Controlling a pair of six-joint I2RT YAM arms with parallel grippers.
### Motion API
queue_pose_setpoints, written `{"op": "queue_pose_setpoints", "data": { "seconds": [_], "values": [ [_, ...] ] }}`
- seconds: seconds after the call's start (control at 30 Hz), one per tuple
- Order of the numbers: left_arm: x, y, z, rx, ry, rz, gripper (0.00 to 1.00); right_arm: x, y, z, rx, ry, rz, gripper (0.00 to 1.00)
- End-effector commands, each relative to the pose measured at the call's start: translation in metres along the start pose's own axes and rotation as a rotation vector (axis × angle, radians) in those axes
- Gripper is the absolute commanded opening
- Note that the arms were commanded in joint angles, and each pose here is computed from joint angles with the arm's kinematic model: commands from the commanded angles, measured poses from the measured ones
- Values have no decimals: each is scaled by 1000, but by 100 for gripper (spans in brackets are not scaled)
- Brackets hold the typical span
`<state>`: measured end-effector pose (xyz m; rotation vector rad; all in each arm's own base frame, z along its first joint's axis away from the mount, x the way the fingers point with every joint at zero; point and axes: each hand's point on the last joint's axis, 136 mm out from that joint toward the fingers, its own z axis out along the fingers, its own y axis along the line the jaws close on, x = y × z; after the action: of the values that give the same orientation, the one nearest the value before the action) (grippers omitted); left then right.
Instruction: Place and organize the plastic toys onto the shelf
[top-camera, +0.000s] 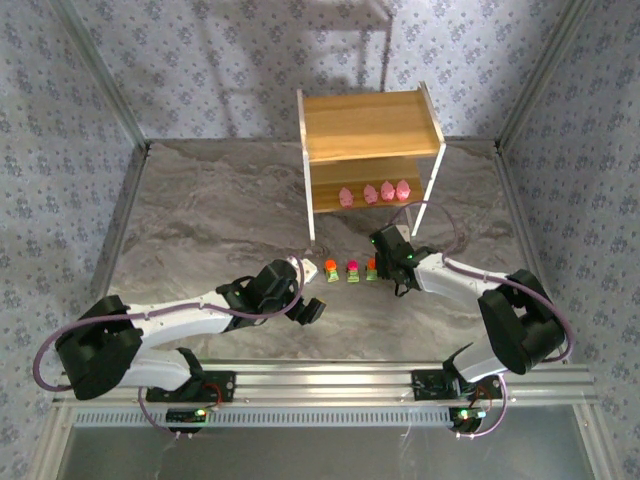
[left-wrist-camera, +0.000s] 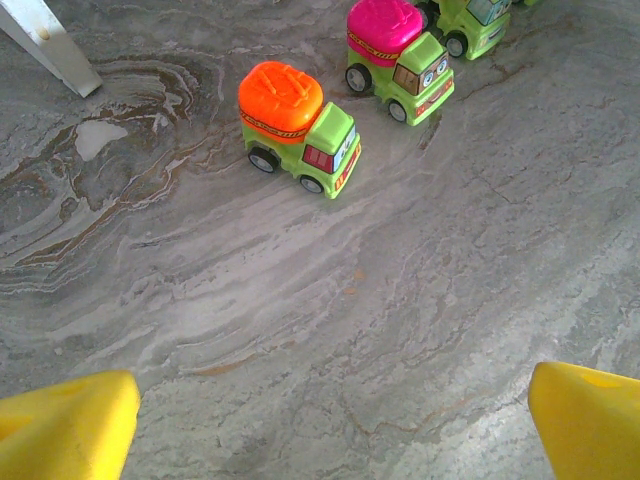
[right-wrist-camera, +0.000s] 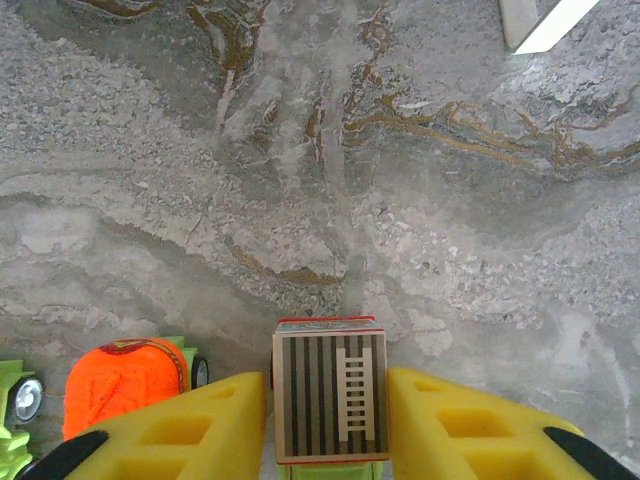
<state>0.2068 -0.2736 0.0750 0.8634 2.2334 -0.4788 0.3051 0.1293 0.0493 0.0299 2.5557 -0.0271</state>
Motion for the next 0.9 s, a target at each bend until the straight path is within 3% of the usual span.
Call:
{"op": "queue_pose_setpoints", "data": {
  "seconds": [0.0,0.87],
  "values": [
    [-14,-3,-3,-3,-26,16,100,-6,1,2,1,0,0,37],
    [-14,-3,-3,-2,-22,15,100,0,1,7,1,16,-1,36]
  ]
}}
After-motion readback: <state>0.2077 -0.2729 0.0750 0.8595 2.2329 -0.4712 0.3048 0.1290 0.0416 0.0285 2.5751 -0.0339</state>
